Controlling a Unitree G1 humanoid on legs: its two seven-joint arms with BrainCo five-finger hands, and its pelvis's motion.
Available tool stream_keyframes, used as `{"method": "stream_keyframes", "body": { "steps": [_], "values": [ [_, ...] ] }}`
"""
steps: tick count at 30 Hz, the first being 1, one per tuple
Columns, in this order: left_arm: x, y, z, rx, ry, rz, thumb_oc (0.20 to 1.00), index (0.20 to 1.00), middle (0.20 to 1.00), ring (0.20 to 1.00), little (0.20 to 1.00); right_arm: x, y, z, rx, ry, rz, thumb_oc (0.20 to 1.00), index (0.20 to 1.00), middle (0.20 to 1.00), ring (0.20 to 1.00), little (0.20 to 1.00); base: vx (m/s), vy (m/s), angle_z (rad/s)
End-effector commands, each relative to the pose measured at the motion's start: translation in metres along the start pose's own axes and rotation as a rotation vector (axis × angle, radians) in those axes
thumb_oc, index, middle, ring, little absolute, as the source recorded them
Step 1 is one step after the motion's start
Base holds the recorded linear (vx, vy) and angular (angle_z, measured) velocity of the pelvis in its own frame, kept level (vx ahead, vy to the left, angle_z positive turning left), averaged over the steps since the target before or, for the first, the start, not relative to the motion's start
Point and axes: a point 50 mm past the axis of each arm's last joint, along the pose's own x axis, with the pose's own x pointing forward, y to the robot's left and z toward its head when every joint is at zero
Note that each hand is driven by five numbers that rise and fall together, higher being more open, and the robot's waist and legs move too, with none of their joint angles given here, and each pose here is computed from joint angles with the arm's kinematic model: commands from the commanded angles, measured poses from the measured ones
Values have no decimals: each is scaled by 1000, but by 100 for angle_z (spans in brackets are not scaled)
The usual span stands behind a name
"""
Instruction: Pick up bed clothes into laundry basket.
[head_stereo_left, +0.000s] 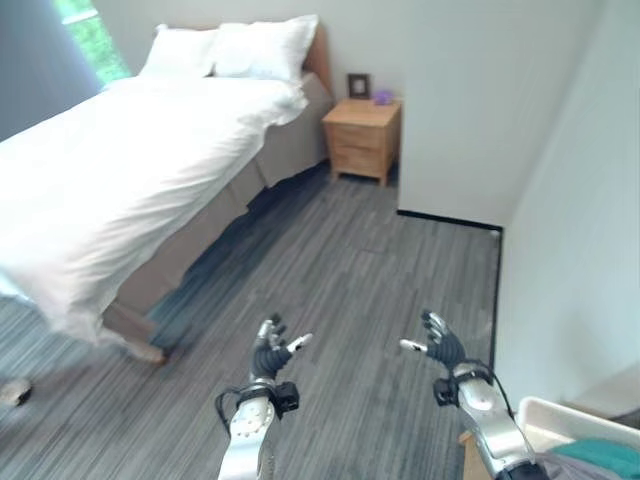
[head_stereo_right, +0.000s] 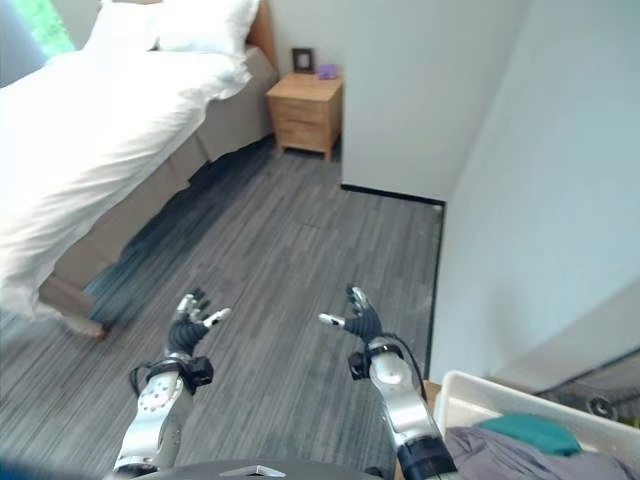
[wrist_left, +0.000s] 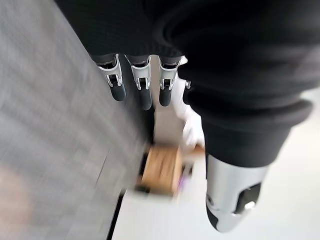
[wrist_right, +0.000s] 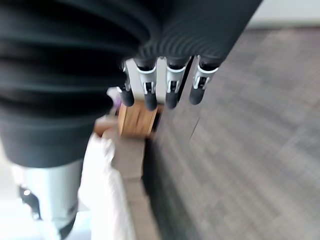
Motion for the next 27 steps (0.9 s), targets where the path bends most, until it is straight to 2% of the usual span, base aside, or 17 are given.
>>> {"method": "stream_keyframes", "body": {
  "steps": [1,5,12,14,20,27],
  "values": [
    [8,24,34,18,-168,58,1000,1000,1000,1000,1000,5,8,12,5,-47,20,1000,1000,1000,1000,1000,352,266,51],
    [7,33,42,36,-217,61,1000,1000,1000,1000,1000,3,6,8,15,-32,11,1000,1000,1000,1000,1000,294,179,58],
    [24,12,76,3,-359,-42,1000,1000,1000,1000,1000,2,-1,13,86,-65,-50,1000,1000,1000,1000,1000,186,172,93],
    [31,-3,82,-1,-388,-101,1000,1000,1000,1000,1000,2,0,21,98,-90,-51,1000,1000,1000,1000,1000,359,-13,36],
    [39,-30,74,1,-346,-182,1000,1000,1000,1000,1000,8,3,34,54,-137,-29,1000,1000,1000,1000,1000,479,-127,61],
    [36,-31,62,-38,-335,-127,1000,1000,1000,1000,1000,9,-10,28,-13,-102,-77,1000,1000,1000,1000,1000,443,-316,17]
  ]
}}
